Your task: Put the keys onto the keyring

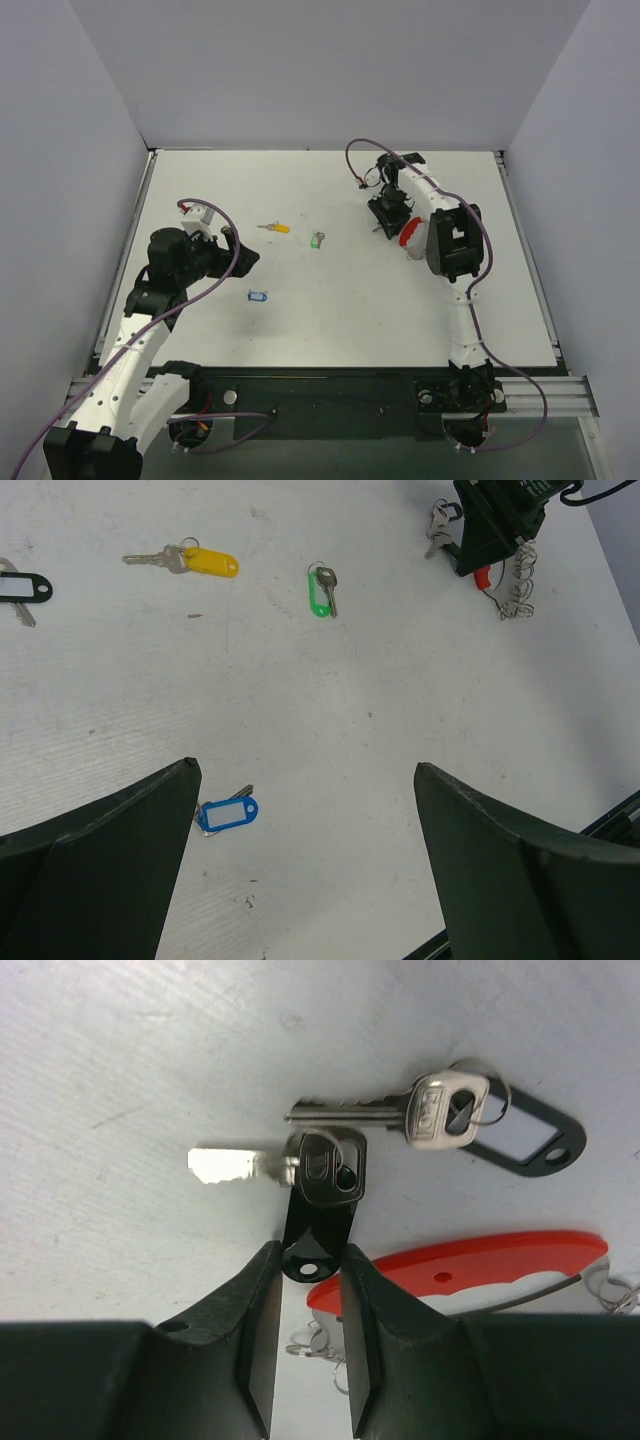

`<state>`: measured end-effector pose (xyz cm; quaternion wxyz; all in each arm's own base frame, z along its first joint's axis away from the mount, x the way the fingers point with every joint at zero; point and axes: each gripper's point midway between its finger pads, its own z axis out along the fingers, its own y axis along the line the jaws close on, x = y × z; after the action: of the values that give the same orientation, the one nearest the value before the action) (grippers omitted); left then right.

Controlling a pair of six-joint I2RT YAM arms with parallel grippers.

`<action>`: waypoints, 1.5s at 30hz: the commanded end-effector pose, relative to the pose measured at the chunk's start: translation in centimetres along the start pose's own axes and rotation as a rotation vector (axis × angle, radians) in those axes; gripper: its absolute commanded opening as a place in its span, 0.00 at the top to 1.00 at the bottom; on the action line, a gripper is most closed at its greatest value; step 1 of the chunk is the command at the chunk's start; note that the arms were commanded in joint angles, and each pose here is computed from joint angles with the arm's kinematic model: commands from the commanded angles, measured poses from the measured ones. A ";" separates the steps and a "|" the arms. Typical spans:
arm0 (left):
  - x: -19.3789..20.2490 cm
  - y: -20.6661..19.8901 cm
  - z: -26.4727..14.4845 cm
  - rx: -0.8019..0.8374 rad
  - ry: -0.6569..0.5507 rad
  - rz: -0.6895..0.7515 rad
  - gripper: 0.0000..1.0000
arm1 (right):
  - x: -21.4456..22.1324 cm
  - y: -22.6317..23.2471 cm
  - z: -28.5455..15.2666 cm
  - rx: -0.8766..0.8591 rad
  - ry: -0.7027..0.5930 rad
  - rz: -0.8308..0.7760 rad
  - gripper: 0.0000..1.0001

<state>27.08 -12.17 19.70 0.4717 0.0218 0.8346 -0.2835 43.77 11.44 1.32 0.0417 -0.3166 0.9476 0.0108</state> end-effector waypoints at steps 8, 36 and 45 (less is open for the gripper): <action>-1.4 -1.1 -0.4 0.058 -0.057 0.033 0.01 | 2.5 3.1 -6.8 -0.065 -0.116 -0.025 0.87; -1.1 -3.7 -1.0 0.160 -0.071 0.065 0.00 | 23.7 0.6 -4.8 -0.107 0.028 0.198 0.59; -1.2 -3.7 -1.1 0.158 -0.075 0.071 0.00 | 16.4 -0.6 -9.8 -0.161 -0.235 0.245 0.44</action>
<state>25.48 -14.32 21.13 0.4823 0.0648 0.8094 -0.3286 27.84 -1.87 6.27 0.0692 -0.2189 0.9710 0.0665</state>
